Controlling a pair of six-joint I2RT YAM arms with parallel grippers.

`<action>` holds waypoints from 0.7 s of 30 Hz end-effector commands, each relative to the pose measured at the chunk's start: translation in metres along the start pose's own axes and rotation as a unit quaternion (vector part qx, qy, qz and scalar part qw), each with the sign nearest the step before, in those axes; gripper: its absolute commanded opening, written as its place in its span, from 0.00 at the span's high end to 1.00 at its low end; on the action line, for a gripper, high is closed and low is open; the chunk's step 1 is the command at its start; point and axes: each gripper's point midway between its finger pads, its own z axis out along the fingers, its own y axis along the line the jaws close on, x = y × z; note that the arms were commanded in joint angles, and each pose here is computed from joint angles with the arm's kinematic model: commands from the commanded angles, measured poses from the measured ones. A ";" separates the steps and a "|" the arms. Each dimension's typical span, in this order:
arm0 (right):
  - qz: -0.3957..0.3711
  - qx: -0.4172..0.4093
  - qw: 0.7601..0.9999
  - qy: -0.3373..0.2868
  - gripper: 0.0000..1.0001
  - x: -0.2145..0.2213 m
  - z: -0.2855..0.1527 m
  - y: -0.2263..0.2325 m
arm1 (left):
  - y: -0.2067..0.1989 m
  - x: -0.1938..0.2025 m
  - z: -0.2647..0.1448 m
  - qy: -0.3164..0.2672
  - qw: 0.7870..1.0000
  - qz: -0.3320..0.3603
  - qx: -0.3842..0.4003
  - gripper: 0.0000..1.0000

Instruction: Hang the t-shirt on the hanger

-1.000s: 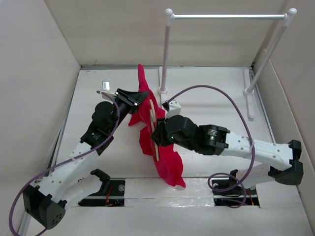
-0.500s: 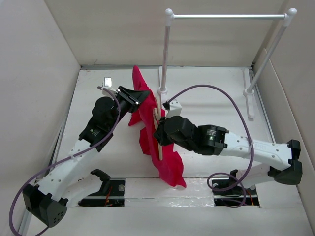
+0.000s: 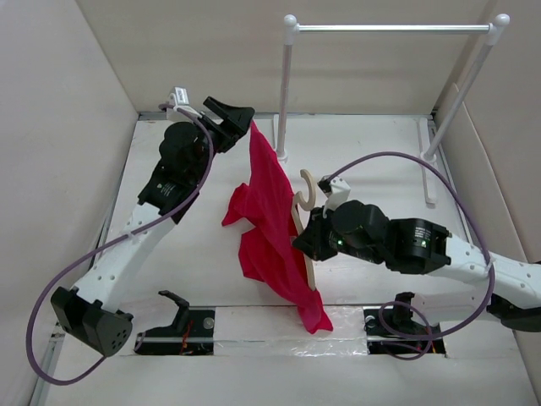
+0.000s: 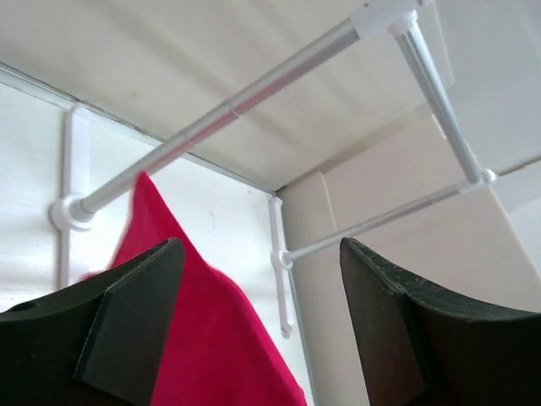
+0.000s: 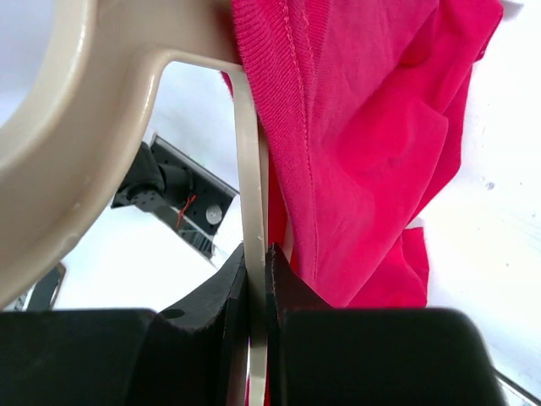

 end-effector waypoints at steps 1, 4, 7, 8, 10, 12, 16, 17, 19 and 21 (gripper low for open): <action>0.012 -0.018 1.000 -0.007 1.00 -0.006 -0.011 0.004 | -0.006 -0.023 0.007 -0.033 0.999 0.041 -0.007 0.29; 0.018 -0.025 0.999 -0.017 1.00 -0.013 -0.019 0.002 | 0.005 -0.021 0.017 -0.027 0.997 0.064 -0.034 0.30; 0.021 -0.029 0.999 -0.025 1.00 -0.017 -0.026 0.001 | 0.020 -0.011 0.028 -0.010 0.995 0.080 -0.065 0.29; 0.020 -0.031 0.999 -0.027 1.00 -0.019 -0.027 0.002 | 0.024 -0.012 0.031 -0.007 0.994 0.080 -0.070 0.27; 0.020 -0.036 0.999 -0.027 1.00 -0.020 -0.029 0.003 | 0.037 -0.002 0.041 0.010 0.993 0.077 -0.086 0.26; 0.017 -0.037 0.999 -0.028 1.00 -0.022 -0.029 0.004 | 0.038 0.008 0.052 0.024 0.995 0.057 -0.079 0.23; 0.012 -0.042 0.999 -0.026 1.00 -0.025 -0.029 0.006 | 0.031 0.010 0.064 0.023 0.998 0.030 -0.058 0.18; 0.013 -0.045 0.999 -0.026 1.00 -0.025 -0.029 0.008 | 0.029 0.011 0.065 0.025 0.998 0.027 -0.054 0.18; 0.014 -0.049 0.998 -0.026 1.00 -0.026 -0.030 0.010 | 0.027 0.015 0.071 0.032 0.998 0.017 -0.045 0.16; 0.013 -0.057 0.998 -0.028 1.00 -0.027 -0.031 0.012 | 0.029 0.025 0.077 0.051 0.998 0.016 -0.041 0.16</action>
